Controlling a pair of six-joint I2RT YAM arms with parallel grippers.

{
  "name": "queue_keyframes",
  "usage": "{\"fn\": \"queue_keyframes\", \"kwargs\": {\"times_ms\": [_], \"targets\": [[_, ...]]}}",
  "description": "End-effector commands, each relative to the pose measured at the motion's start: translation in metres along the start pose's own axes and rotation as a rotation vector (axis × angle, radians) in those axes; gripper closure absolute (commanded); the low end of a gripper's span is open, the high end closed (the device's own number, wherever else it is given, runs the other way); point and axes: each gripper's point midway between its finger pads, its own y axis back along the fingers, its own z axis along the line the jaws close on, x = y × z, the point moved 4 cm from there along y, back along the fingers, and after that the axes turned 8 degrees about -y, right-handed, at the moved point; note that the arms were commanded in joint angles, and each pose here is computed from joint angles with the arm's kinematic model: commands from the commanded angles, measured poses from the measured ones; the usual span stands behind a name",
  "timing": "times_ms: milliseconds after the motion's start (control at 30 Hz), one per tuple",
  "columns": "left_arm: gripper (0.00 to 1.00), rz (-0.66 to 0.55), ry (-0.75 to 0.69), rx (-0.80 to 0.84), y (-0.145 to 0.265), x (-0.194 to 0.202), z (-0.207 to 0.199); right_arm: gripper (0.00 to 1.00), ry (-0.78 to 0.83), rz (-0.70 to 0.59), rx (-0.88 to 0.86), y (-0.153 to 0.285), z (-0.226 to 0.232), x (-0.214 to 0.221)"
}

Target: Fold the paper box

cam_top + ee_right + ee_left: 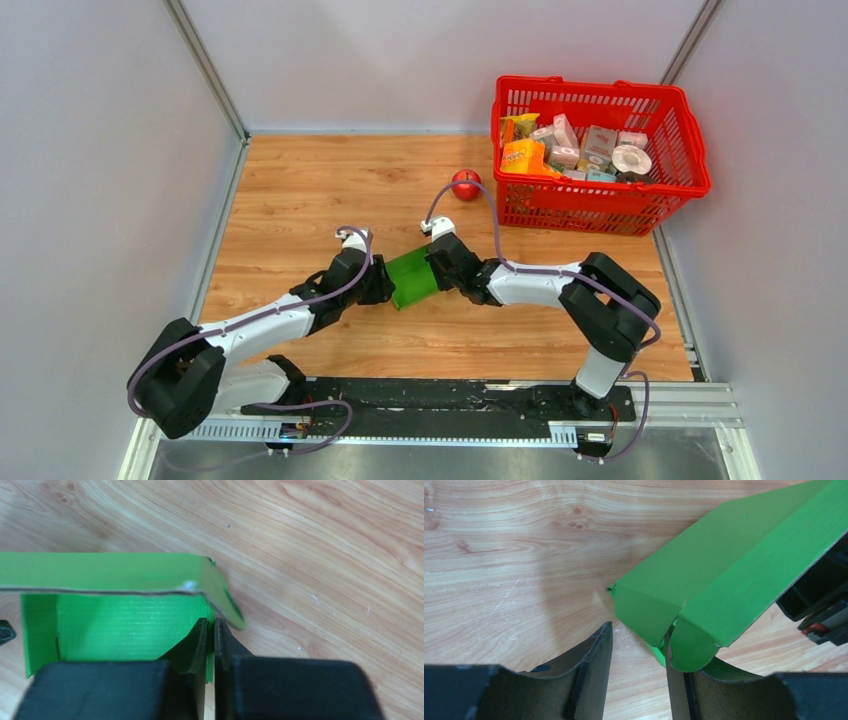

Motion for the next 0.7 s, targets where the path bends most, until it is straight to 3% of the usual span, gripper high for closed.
{"fn": "queue_keyframes", "kwargs": {"times_ms": [0, 200, 433, 667], "targets": [[0.50, -0.070, 0.005, 0.006, 0.002, -0.018, -0.006, 1.00, 0.071, -0.011, 0.130, -0.008, 0.007, 0.002], [0.50, -0.097, 0.022, -0.041, 0.008, -0.014, 0.006, 1.00, 0.124, -0.039, 0.533, -0.009, -0.002, 0.029], [0.50, -0.183, 0.078, -0.188, 0.031, -0.008, 0.038, 1.00, 0.170, -0.024, 0.615, -0.017, 0.003, 0.053], [0.50, -0.272, 0.114, -0.226, 0.053, -0.006, 0.054, 1.00, 0.149, 0.038, 0.484, -0.031, 0.020, 0.066]]}}
